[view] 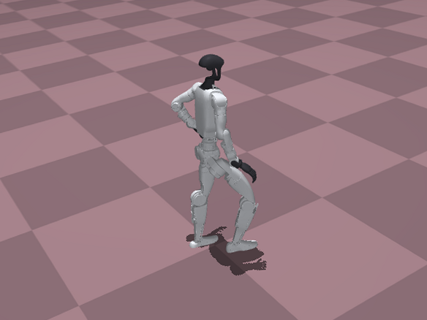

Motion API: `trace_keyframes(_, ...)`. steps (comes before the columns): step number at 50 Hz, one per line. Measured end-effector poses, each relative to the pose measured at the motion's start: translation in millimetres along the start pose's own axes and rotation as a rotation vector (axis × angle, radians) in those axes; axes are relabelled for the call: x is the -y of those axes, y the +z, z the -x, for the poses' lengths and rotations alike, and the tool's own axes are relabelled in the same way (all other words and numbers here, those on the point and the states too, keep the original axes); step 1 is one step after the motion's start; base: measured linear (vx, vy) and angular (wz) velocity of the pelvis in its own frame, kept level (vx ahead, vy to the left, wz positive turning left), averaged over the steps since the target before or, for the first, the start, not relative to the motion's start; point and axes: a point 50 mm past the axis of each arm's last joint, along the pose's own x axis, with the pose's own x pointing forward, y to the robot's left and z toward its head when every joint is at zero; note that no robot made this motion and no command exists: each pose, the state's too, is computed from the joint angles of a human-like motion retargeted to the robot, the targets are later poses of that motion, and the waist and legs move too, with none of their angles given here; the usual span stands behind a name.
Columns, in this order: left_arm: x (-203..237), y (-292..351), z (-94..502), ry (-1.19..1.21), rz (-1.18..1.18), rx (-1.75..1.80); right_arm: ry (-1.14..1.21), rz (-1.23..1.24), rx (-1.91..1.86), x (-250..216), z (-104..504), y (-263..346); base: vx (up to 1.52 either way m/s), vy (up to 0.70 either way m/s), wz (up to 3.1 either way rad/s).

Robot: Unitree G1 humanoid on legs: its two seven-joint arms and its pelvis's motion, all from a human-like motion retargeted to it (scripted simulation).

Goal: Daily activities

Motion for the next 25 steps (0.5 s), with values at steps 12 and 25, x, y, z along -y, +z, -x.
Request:
trace_keyframes(12,-1.1,-29.3,4.4,0.069,0.064,-0.160,-0.017,-0.009,-0.142,-3.8,4.8,-20.4,0.37,0.00,0.73)
trace_keyframes(25,-20.4,-35.8,3.6,0.031,0.145,-0.268,-0.154,-0.133,-0.199,8.8,-2.8,-12.1,0.47,-0.19,0.69)
